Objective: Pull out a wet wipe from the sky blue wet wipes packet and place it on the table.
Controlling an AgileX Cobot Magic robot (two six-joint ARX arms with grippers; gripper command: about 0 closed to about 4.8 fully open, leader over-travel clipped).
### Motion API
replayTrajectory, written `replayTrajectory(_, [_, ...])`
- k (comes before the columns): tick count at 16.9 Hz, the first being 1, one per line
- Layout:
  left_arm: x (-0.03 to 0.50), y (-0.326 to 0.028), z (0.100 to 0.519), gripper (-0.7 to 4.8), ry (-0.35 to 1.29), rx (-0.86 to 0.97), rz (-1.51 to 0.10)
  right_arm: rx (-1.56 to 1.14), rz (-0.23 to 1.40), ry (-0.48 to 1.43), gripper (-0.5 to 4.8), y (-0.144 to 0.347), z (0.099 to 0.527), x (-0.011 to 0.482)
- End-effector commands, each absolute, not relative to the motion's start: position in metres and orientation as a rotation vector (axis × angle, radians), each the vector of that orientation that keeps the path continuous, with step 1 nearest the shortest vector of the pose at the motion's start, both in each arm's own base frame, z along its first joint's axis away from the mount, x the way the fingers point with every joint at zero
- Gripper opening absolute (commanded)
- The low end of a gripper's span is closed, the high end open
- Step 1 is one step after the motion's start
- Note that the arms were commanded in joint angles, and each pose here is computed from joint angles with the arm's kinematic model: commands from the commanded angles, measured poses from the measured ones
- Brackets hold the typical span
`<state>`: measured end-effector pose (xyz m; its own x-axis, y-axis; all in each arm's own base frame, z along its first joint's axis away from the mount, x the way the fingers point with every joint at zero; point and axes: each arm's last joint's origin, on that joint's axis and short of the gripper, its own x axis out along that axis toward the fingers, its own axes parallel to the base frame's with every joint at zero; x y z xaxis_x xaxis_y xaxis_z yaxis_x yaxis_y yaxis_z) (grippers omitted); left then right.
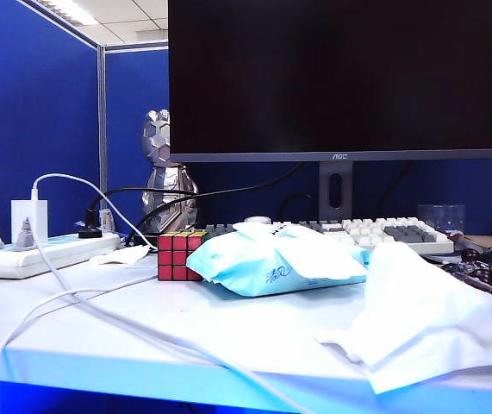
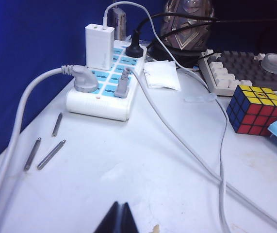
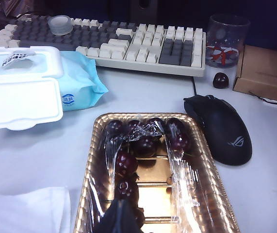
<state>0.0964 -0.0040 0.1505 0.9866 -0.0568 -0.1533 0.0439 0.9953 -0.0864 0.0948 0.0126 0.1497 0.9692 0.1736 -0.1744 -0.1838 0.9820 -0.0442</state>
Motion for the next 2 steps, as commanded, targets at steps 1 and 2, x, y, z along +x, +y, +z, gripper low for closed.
replayTrajectory(1, [0.0962,-0.0039,0.1495,-0.01,0.161,-0.085,-0.05,-0.056,0.178,0.173,-0.01,0.0125,0.1502,0.0946])
replayTrajectory(2, [0.0962,-0.0039,0.1495,-0.01,0.161,-0.085,-0.05,-0.056,0.178,0.173,-0.01,0.0125,0.1502,0.0946])
